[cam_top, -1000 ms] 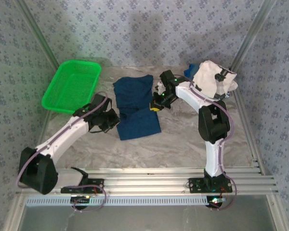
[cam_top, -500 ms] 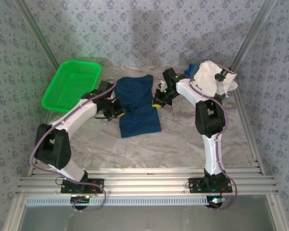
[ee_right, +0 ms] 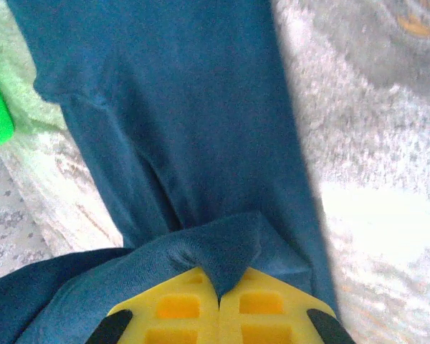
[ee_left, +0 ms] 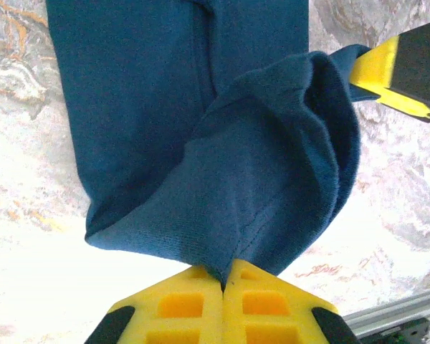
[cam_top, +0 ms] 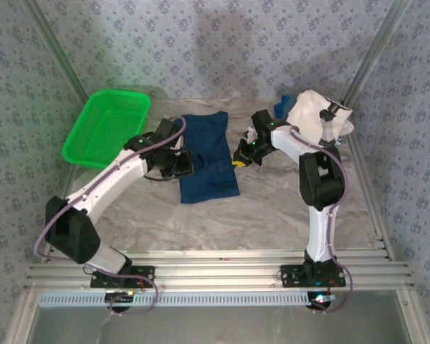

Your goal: Fold and stack the t-shirts

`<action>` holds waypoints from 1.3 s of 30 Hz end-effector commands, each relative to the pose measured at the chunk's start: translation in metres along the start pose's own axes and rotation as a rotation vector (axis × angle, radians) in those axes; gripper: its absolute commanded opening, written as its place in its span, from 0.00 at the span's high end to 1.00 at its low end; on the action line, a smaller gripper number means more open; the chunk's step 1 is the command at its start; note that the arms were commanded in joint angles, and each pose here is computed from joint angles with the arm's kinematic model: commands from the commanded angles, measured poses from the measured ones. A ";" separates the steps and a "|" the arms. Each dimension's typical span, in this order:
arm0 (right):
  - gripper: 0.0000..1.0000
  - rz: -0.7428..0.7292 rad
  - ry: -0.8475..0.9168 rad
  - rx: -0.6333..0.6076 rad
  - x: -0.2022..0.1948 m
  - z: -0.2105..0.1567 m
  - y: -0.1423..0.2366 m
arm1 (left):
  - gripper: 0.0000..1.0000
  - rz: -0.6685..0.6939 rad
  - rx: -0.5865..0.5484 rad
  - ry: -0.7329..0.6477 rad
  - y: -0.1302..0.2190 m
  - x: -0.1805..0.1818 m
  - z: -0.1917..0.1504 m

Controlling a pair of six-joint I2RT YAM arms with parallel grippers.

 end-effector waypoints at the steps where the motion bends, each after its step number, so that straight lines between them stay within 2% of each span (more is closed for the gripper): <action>1: 1.00 0.021 -0.013 -0.033 0.000 -0.011 0.016 | 0.98 0.078 0.017 -0.004 0.008 0.011 -0.025; 6: 1.00 0.026 -0.025 -0.023 -0.008 -0.034 0.023 | 0.98 0.053 -0.021 -0.057 0.017 -0.011 -0.041; 10: 1.00 0.020 -0.050 -0.018 -0.020 -0.065 0.032 | 0.98 0.117 -0.015 -0.144 0.020 -0.028 -0.064; 13: 1.00 0.000 -0.082 0.014 -0.038 -0.094 0.031 | 0.98 0.153 -0.012 -0.157 0.012 -0.030 -0.090; 18: 1.00 -0.030 -0.114 0.075 -0.066 -0.135 0.022 | 0.99 0.254 -0.026 -0.070 -0.010 -0.005 -0.133; 21: 1.00 -0.035 -0.125 0.096 -0.074 -0.149 0.020 | 0.99 0.248 -0.056 -0.012 -0.015 0.004 -0.147; 30: 1.00 0.005 -0.059 0.071 -0.048 -0.143 0.032 | 0.99 0.201 -0.175 0.020 0.016 -0.005 -0.135; 39: 1.00 0.027 0.016 0.056 -0.006 -0.100 0.044 | 0.98 0.166 -0.179 0.024 0.034 -0.005 -0.106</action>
Point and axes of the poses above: each hand's point on the last joint's axis, 136 mm out from that joint toward the fingers, its own y axis back along the fingers, its own x axis along the line the jaws close on, z = x × y, the point moved 7 cm from there along y, back along the fingers, and after that the axes turned 1 degree about -y, right-handed, at the moved point
